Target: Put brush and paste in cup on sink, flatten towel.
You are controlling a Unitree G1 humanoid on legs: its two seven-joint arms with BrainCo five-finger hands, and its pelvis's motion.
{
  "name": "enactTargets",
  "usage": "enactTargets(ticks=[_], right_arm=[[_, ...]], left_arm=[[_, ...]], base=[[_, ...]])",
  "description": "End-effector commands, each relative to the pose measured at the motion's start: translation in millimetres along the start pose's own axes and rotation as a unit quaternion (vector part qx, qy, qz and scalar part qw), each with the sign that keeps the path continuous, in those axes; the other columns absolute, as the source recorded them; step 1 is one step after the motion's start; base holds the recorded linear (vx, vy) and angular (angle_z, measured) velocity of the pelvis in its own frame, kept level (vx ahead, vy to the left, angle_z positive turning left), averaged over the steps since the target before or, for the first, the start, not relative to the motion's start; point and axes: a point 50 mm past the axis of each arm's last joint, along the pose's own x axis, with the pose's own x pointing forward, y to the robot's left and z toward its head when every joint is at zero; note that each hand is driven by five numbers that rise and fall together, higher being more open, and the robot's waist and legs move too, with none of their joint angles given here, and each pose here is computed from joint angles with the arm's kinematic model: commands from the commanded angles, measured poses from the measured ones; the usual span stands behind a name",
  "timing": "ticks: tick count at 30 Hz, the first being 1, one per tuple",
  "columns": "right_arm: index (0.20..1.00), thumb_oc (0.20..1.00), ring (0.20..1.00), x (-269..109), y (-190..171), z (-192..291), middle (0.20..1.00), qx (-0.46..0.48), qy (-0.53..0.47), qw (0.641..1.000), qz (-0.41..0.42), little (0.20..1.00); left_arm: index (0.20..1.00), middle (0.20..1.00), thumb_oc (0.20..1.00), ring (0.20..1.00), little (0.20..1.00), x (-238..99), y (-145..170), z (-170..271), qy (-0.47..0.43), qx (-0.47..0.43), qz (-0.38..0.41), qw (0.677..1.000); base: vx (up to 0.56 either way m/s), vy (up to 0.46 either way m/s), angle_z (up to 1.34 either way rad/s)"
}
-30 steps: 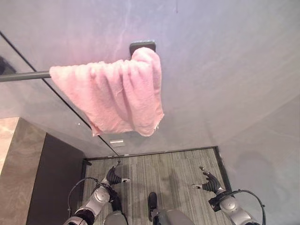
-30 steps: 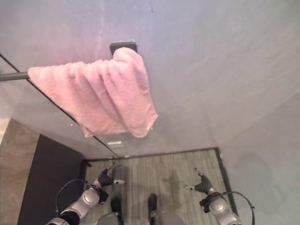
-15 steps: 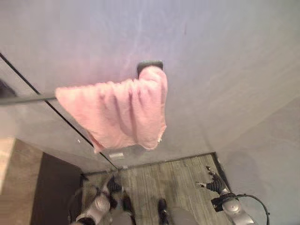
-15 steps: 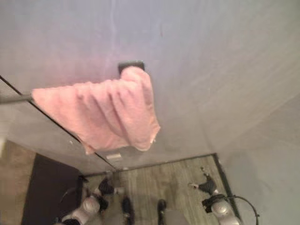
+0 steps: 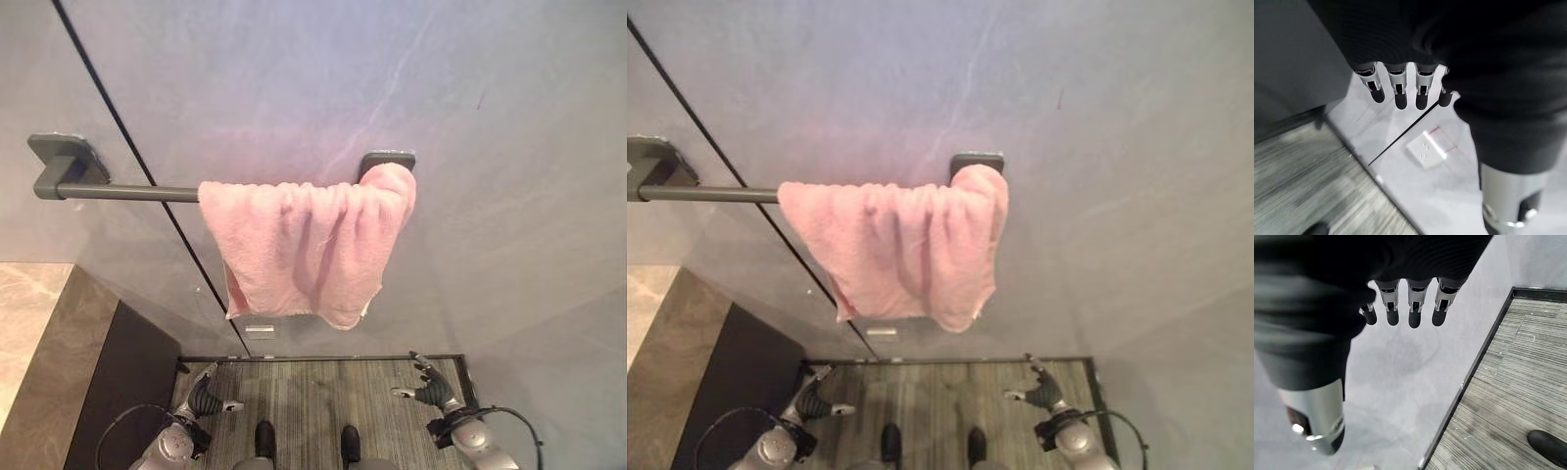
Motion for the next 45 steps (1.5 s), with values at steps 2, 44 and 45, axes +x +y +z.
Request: enactTargets(ticks=[2,44,45], right_arm=[[1.000,1.000,1.000,-7.8,-42.6,25.6,1.000,0.077,-0.091,0.992,-0.035,1.000],[0.200,0.200,0.200,7.4,-9.7,220.6,0.200,0.082,-0.397,0.910,0.092,0.200],[0.200,0.200,0.200,0.8,-11.1,221.0,0.200,0.079,-0.408,0.904,0.097,0.200]], left_arm=[[1.000,1.000,1.000,1.000,1.000,1.1,43.0,23.1,-0.086,0.042,0.024,0.995],[0.200,0.200,0.200,0.200,0.200,12.6,81.4,184.7,-0.363,-0.054,0.061,0.928],[0.200,0.200,0.200,0.200,0.200,8.7,84.2,181.9,-0.365,-0.058,0.064,0.927]], base=[[0.08,-0.062,0.36],[0.01,0.004,0.00],[-0.01,-0.003,-0.03]])
